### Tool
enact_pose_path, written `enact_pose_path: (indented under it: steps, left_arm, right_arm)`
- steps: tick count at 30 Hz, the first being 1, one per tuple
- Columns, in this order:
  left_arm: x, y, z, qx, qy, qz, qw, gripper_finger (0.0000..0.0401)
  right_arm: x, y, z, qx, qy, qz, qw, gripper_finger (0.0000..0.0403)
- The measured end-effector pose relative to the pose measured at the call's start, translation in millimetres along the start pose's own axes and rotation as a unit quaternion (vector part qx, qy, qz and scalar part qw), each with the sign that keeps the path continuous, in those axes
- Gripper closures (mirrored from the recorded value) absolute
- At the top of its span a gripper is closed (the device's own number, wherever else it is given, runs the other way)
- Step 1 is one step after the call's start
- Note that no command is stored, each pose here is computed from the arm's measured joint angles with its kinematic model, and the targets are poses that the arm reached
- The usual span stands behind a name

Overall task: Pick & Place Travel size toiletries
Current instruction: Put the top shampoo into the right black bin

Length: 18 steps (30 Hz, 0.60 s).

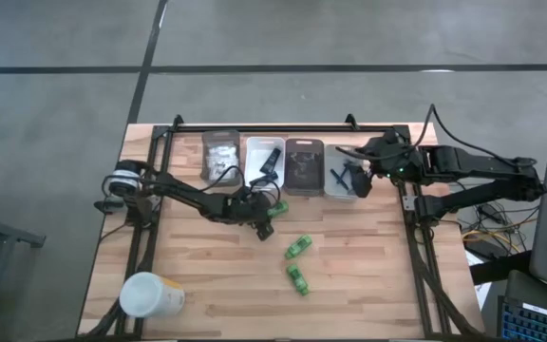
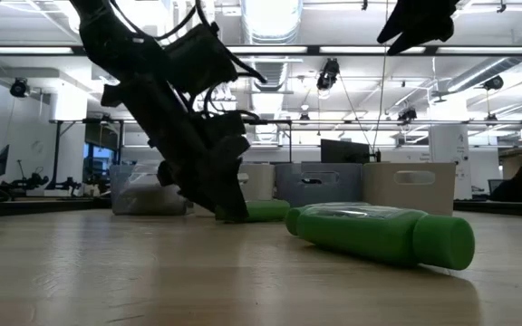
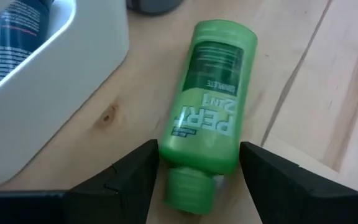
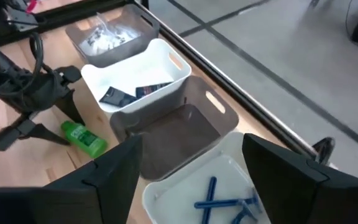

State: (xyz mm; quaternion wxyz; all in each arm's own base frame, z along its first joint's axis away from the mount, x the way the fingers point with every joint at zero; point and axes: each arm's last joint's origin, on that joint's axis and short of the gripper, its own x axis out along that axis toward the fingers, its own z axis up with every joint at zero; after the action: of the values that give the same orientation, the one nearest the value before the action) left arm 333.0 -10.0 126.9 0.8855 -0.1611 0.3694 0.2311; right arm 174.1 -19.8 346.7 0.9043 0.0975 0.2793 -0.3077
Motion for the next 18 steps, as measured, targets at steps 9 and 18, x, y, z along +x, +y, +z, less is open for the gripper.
enact_pose_path:
  steps: [9, 18]
  left_arm:
    - [1, 0, -1, 0.01, -0.001, 0.003, 1.0, 0.0168]
    - [-2, -11, -3, 0.015, 0.0, -0.042, 0.999, 0.0183]
  right_arm:
    - [17, 10, -2, 0.015, 0.029, -0.012, 0.999, 0.0159]
    - [31, 17, -5, 0.003, 0.052, -0.018, 0.998, 0.0179]
